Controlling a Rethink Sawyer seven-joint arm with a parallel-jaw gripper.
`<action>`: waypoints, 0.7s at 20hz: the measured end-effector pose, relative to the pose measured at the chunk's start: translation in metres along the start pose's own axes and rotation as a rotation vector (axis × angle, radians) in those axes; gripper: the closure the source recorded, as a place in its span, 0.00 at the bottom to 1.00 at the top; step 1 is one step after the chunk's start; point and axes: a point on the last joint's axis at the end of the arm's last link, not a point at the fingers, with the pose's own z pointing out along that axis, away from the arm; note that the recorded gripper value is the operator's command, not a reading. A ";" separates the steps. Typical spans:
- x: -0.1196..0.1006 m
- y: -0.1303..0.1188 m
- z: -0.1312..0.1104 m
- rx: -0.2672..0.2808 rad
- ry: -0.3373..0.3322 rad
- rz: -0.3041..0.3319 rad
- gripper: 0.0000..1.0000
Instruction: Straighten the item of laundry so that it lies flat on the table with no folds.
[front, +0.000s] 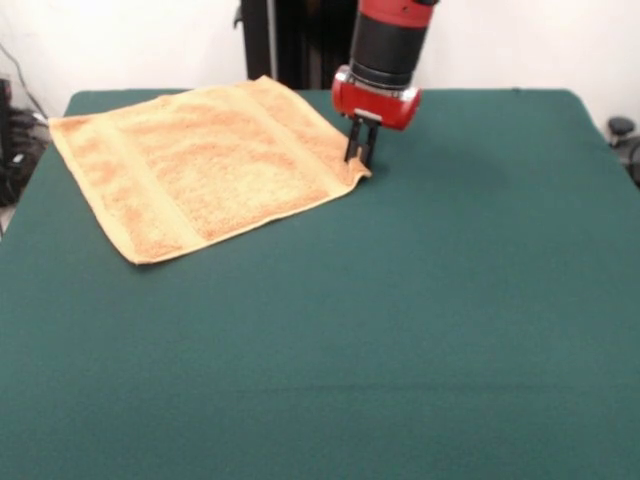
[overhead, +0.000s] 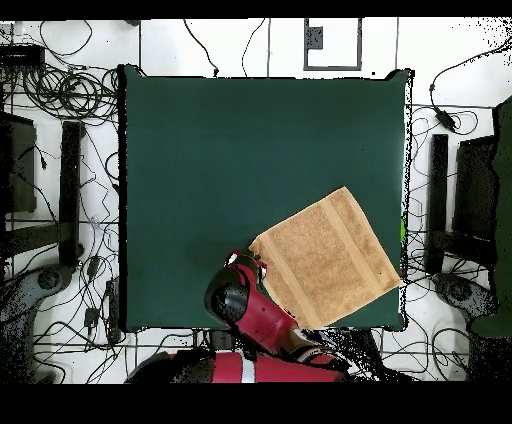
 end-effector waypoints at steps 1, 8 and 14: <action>-0.001 0.000 0.000 0.002 0.000 0.009 1.00; -0.008 0.010 0.002 0.025 -0.011 0.083 1.00; -0.021 0.026 0.004 0.041 -0.037 0.161 1.00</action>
